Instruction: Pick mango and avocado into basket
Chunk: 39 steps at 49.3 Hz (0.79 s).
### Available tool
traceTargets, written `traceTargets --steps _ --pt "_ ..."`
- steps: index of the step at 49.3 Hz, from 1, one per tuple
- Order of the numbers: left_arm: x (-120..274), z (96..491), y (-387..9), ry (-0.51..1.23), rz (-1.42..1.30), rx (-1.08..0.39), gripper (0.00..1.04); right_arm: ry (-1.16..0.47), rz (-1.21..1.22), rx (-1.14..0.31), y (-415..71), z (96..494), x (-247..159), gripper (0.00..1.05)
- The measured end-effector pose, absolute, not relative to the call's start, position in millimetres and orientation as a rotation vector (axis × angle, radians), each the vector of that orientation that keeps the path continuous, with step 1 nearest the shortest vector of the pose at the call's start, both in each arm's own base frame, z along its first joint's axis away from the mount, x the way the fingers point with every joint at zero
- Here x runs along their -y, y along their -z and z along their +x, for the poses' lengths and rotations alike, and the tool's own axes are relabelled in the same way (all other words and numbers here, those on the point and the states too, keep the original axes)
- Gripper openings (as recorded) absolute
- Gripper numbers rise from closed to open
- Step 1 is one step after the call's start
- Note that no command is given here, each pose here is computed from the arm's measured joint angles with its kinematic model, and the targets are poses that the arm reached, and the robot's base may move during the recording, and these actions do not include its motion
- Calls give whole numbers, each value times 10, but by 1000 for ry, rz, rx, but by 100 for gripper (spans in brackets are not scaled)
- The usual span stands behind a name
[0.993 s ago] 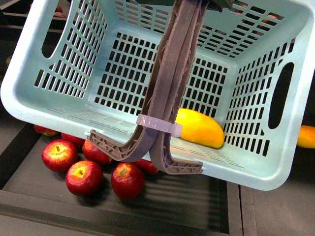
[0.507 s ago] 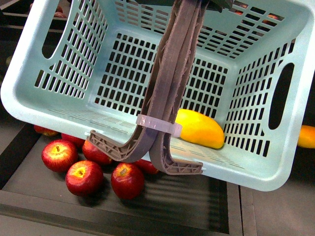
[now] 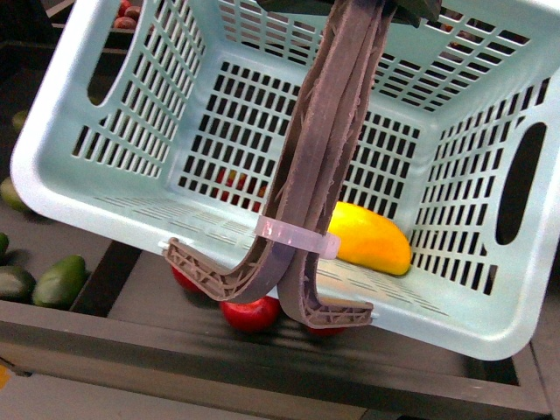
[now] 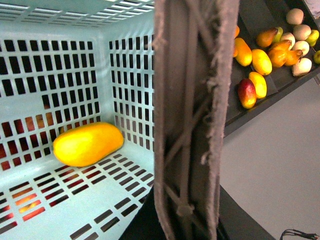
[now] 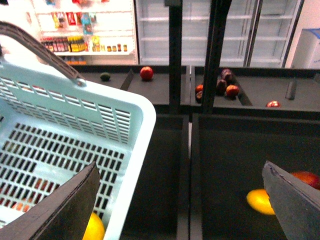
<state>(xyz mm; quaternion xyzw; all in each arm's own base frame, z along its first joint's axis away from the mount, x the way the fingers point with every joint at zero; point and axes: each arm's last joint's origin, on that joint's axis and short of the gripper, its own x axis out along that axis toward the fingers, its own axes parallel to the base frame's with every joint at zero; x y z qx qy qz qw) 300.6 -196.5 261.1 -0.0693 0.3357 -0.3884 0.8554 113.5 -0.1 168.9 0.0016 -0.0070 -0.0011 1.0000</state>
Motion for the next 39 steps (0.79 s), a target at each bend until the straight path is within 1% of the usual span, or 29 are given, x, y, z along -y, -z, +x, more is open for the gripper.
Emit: traceTargets --steps 11,39 --pt "1934 3028 -2611 792 -143 -701 8 1 4 11 -1685 1136 0 97" --pt "1935 3025 -2617 801 -147 -701 8 1 4 15 -1689 1134 0 97"
